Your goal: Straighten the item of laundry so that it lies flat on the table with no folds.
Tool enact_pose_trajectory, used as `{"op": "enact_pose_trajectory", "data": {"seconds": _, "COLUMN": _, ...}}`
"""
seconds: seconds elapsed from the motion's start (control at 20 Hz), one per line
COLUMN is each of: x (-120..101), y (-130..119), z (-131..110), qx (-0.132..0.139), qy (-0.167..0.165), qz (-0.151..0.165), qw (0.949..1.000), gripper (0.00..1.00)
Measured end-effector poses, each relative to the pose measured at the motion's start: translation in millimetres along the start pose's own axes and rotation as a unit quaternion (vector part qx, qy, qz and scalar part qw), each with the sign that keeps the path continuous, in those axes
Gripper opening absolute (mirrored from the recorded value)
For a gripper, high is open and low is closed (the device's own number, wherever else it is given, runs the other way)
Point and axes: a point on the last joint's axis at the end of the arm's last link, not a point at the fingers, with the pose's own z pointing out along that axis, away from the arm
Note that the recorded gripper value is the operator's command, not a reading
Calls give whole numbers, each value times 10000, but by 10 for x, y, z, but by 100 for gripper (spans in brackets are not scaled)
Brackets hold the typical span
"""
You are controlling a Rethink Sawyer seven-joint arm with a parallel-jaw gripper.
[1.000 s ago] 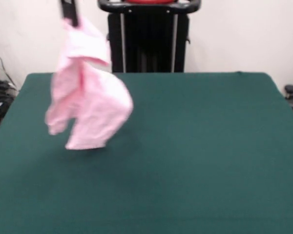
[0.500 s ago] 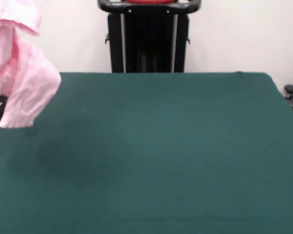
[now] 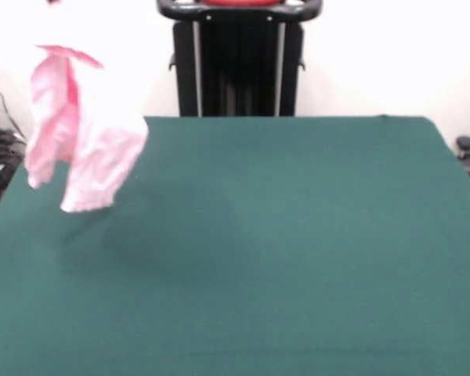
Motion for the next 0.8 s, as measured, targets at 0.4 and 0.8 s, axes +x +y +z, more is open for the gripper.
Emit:
{"op": "enact_pose_trajectory", "data": {"seconds": 0.4, "x": 507, "y": 771, "z": 466, "qx": -110, "qy": -817, "qz": -1193, "qw": 9894, "gripper": 0}}
{"op": "enact_pose_trajectory", "data": {"seconds": 0.8, "x": 904, "y": 1076, "z": 976, "qx": -172, "qy": -1021, "qz": -1586, "qw": 9819, "gripper": 0}}
